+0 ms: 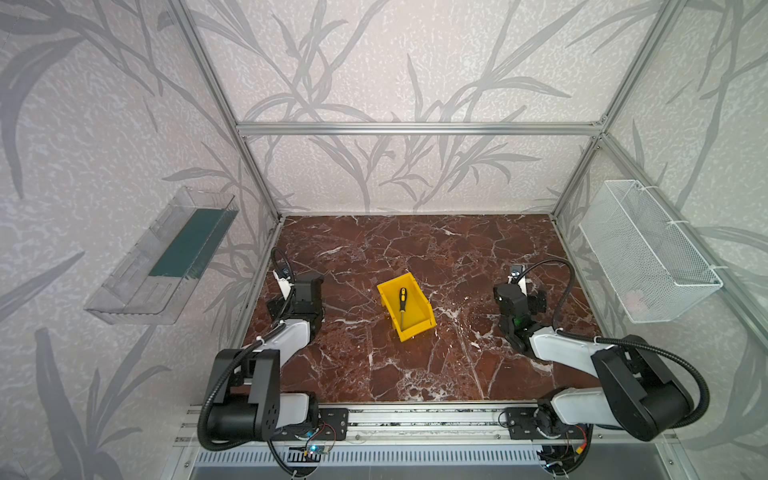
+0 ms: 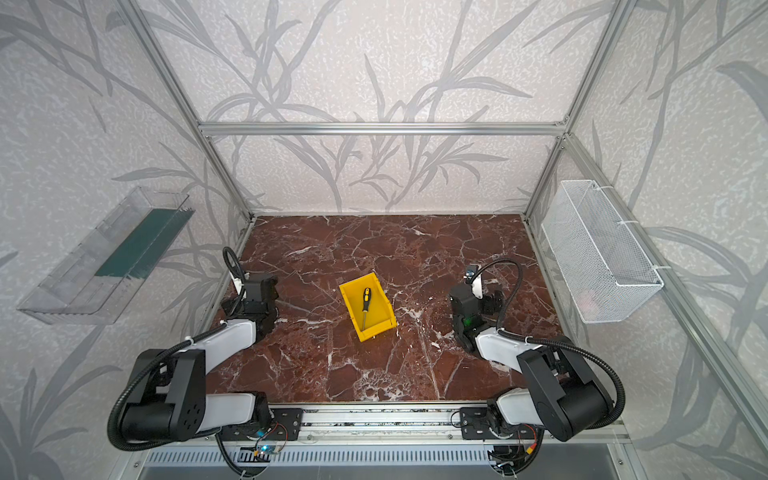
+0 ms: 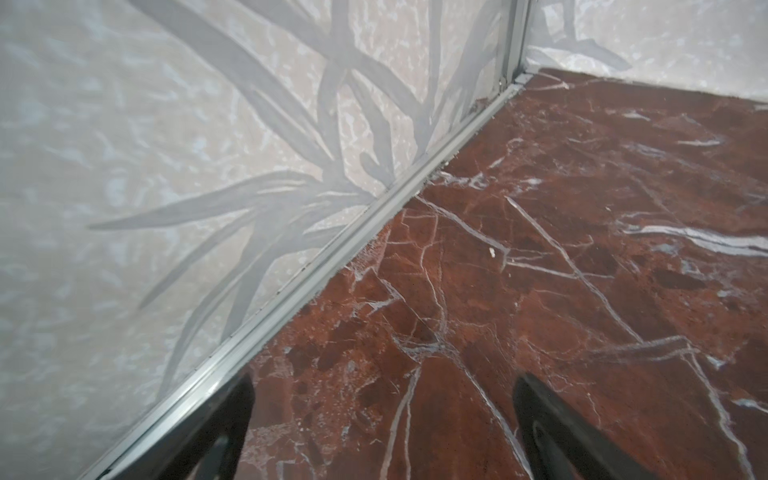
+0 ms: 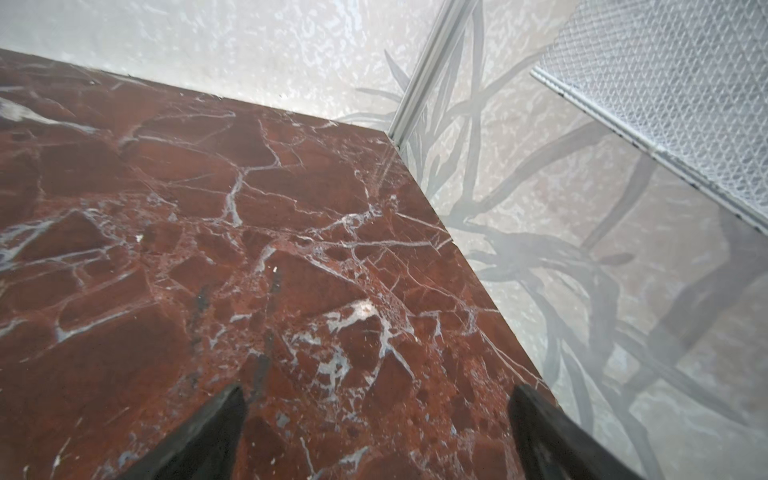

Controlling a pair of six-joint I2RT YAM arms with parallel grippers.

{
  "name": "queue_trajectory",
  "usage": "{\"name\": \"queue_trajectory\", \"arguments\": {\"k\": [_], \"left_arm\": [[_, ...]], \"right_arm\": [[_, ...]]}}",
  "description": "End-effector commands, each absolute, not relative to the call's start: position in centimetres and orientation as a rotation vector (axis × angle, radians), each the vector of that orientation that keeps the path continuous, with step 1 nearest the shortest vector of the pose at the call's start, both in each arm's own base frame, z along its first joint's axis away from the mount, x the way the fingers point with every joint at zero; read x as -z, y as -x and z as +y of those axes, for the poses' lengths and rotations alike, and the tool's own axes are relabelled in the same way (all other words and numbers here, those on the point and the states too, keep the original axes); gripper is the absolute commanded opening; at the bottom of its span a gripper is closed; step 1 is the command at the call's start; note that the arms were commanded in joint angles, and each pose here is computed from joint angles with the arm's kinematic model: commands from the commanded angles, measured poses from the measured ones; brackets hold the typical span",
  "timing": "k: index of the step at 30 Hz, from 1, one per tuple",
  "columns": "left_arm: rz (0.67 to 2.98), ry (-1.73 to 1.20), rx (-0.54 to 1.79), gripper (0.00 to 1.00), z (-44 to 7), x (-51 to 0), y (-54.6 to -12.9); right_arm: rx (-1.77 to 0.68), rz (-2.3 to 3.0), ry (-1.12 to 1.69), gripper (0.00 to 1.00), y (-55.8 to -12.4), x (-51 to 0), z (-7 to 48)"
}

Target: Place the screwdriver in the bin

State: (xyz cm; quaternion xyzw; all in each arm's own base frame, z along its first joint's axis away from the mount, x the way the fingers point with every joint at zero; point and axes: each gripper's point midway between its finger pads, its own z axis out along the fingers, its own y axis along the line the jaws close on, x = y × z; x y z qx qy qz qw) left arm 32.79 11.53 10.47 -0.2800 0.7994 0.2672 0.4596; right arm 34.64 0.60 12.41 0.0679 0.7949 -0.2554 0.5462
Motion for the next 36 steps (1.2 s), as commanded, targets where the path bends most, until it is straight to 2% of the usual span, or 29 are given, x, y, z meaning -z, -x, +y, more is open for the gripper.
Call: {"name": "queue_trajectory", "arguments": {"k": [1,9,13,17,20,26,33,36], "left_arm": [[1.946,0.685,-0.585,0.99,11.2,-11.0,-34.8],[1.891,0.613,-0.539,0.99,10.7,-11.6,-35.7],[1.834,0.581,-0.482,0.99,10.4,-11.6,-37.4],[1.937,0.44,-0.425,0.99,8.1,-10.8,-38.9],[1.858,0.39,-0.393,0.99,7.3,-11.2,-38.8],[1.88,0.333,-0.386,0.99,6.3,-10.9,-39.2],[1.836,0.282,-0.322,0.99,5.2,-10.3,-37.9],[1.734,0.297,-0.338,0.99,5.6,-10.9,-37.4]], "right_arm": [[0.547,1.792,-0.183,0.99,-35.1,-14.2,0.9],[0.536,1.775,-0.189,0.99,-35.0,-14.4,0.9],[0.541,1.749,-0.182,0.99,-35.1,-14.5,0.9],[0.561,1.699,-0.192,0.99,-35.2,-14.0,0.6],[0.572,1.644,-0.144,0.99,-35.4,-14.0,1.2],[0.611,1.638,0.009,0.99,-37.0,-13.8,3.7],[0.593,1.637,0.012,0.99,-35.9,-13.8,3.7],[0.552,1.64,0.024,0.99,-35.3,-13.6,3.8]]}}
